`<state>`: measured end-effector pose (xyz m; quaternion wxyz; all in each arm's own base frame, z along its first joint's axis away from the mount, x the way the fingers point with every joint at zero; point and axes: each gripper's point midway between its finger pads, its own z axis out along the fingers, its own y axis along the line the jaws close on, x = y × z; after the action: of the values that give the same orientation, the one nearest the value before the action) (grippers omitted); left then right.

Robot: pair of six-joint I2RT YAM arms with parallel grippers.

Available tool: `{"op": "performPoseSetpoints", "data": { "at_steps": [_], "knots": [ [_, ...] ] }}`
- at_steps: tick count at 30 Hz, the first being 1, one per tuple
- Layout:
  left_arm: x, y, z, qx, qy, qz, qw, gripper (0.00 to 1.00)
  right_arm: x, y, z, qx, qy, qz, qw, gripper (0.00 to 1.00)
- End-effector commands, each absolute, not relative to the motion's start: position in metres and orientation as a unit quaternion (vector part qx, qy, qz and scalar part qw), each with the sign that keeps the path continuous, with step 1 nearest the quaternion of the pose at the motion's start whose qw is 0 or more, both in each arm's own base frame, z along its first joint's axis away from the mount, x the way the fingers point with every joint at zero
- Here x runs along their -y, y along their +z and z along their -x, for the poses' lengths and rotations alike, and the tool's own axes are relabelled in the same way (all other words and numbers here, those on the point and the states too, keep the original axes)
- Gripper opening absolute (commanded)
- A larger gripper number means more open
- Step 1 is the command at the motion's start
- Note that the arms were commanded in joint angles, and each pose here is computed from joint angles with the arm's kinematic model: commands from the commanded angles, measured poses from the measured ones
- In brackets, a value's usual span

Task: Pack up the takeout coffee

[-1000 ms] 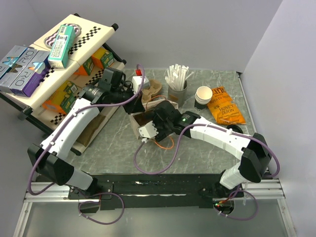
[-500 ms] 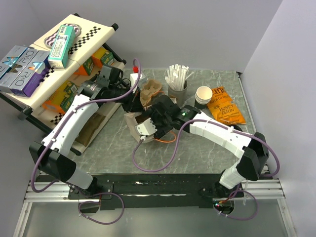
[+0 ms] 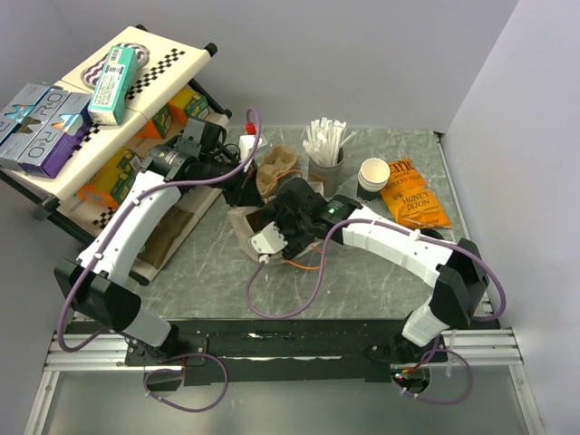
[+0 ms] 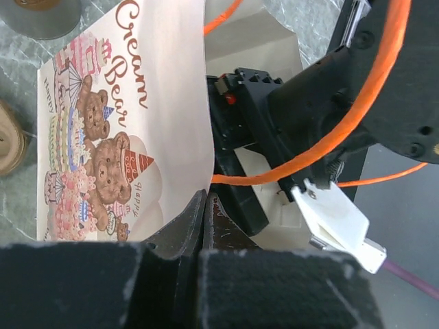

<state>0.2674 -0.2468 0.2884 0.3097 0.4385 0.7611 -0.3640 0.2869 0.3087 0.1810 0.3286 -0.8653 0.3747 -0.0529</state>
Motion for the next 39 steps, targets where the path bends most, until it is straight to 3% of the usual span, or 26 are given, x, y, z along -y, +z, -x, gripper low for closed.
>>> {"op": "performPoseSetpoints", "data": {
  "at_steps": [1, 14, 39],
  "knots": [
    [0.249, 0.302, -0.266, -0.743, -0.374, -0.454, 0.318, 0.01, -0.317, 0.177, -0.300, -0.349, -0.062, 0.872, 0.337, 0.00],
    [0.243, 0.299, -0.275, -0.744, -0.380, -0.451, 0.315, 0.01, -0.308, 0.160, -0.320, -0.352, -0.084, 0.880, 0.307, 0.00],
    [0.234, 0.287, -0.280, -0.748, -0.356, -0.474, 0.299, 0.01, -0.297, 0.196, -0.335, -0.416, -0.045, 0.835, 0.359, 0.00]
  ]
}}
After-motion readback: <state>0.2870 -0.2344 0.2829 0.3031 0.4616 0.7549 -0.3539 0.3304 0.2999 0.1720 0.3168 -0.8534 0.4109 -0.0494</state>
